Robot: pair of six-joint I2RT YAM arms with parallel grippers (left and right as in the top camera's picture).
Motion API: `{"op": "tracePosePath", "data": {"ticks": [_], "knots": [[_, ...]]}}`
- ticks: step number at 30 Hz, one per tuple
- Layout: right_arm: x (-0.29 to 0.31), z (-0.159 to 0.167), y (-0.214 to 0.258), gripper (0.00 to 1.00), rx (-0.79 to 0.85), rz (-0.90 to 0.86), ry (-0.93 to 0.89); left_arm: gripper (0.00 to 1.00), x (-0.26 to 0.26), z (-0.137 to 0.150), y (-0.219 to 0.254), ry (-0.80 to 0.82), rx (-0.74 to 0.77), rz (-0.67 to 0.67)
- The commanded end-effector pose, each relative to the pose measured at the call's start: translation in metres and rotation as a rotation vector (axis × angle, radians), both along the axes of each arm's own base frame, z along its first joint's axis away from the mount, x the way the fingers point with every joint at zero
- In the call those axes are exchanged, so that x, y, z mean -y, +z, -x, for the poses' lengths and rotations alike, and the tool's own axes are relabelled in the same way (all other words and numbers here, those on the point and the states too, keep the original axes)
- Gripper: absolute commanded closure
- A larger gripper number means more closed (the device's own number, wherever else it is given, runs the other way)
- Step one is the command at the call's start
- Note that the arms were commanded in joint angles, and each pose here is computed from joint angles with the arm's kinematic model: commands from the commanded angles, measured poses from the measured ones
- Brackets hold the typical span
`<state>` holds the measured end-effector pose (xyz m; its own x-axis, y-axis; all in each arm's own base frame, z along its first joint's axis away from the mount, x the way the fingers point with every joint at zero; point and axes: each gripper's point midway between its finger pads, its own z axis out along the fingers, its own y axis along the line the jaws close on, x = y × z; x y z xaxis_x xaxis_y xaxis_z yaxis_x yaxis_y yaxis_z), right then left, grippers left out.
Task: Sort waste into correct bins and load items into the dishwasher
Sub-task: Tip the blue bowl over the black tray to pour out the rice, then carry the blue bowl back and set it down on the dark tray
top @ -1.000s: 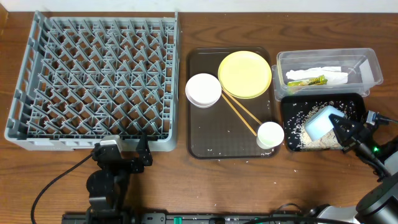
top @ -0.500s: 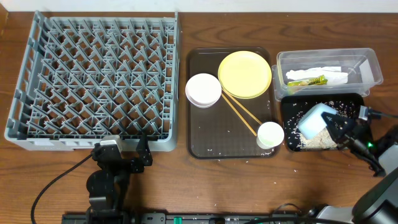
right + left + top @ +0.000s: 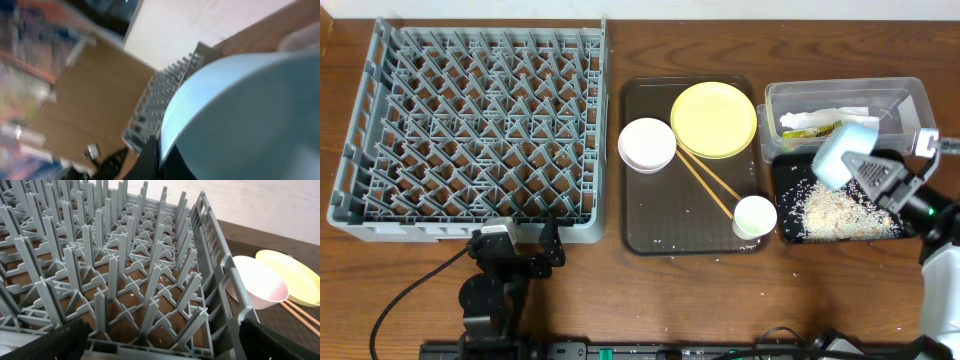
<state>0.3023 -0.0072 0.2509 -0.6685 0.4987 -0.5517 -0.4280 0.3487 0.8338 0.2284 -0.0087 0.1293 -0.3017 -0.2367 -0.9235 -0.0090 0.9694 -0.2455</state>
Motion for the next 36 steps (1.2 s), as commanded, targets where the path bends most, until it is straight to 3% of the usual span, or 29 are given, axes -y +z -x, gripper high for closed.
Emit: {"op": "tracePosePath", "data": {"ticks": [1,9,14,25,36], "knots": [[-0.024,-0.003,0.018,0.99,-0.063,-0.062,0.103,0.02,0.001,0.002,-0.011,-0.006,-0.035,0.012],[-0.111,-0.001,0.090,0.99,0.114,-0.003,0.331,0.02,0.001,0.002,-0.011,-0.006,-0.035,0.011],[-0.153,0.010,0.102,0.99,0.136,-0.034,0.428,0.02,0.001,0.002,-0.011,-0.006,-0.035,0.011],[-0.204,-0.005,0.078,0.98,0.057,-0.089,0.468,0.02,0.001,0.002,-0.011,-0.006,-0.035,0.011],[-0.231,-0.030,0.035,0.99,0.011,0.021,0.433,0.02,0.001,0.002,-0.011,-0.006,-0.035,0.012]]}}
